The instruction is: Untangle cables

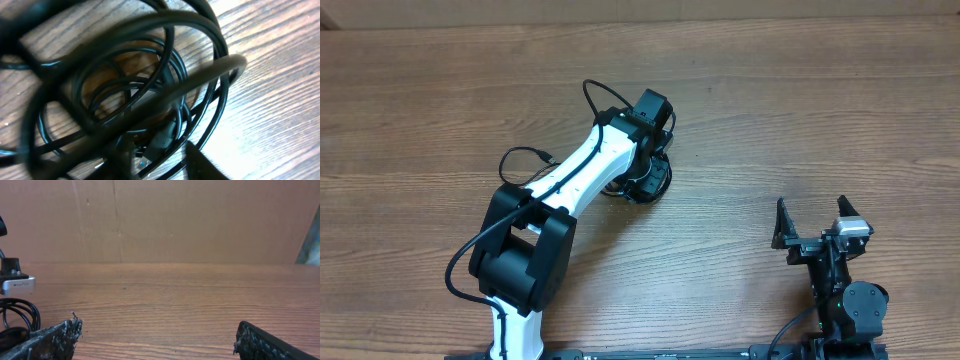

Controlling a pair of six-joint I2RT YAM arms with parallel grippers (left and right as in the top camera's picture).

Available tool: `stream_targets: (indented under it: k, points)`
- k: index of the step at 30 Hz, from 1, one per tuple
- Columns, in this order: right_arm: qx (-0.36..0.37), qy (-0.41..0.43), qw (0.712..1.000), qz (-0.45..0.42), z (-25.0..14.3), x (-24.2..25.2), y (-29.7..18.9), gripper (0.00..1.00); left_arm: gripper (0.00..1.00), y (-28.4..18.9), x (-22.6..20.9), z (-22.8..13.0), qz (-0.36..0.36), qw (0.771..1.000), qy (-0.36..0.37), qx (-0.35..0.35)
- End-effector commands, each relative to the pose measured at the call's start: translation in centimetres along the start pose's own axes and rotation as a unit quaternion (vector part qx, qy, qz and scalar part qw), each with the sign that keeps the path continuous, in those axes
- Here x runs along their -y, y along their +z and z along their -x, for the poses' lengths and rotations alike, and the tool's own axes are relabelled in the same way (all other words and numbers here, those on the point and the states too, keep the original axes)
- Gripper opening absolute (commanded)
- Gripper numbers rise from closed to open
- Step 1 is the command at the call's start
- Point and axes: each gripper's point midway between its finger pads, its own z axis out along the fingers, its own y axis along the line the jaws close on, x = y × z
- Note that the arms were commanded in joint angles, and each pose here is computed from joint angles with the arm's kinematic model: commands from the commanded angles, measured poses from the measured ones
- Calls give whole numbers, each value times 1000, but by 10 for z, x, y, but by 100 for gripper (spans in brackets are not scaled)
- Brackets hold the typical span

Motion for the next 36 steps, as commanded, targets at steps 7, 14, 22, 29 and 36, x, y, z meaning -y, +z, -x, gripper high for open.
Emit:
stream_targets:
  k: [7, 14, 22, 29, 36]
  points:
    - [3, -2, 1000, -3, -1, 1, 0, 100, 4, -41, 8, 26, -4, 1000, -16, 25]
    - [3, -2, 1000, -3, -1, 1, 0, 100, 4, -92, 26, 31, -44, 999, -17, 23]
    - [3, -2, 1000, -3, -1, 1, 0, 100, 4, -162, 46, 32, -90, 994, -43, 39]
    - [3, -2, 1000, -3, -1, 1, 0, 100, 4, -200, 49, 22, -98, 993, -56, 43]
    - [3, -2, 1000, -3, -1, 1, 0, 100, 4, -217, 38, 20, -63, 995, -57, 60]
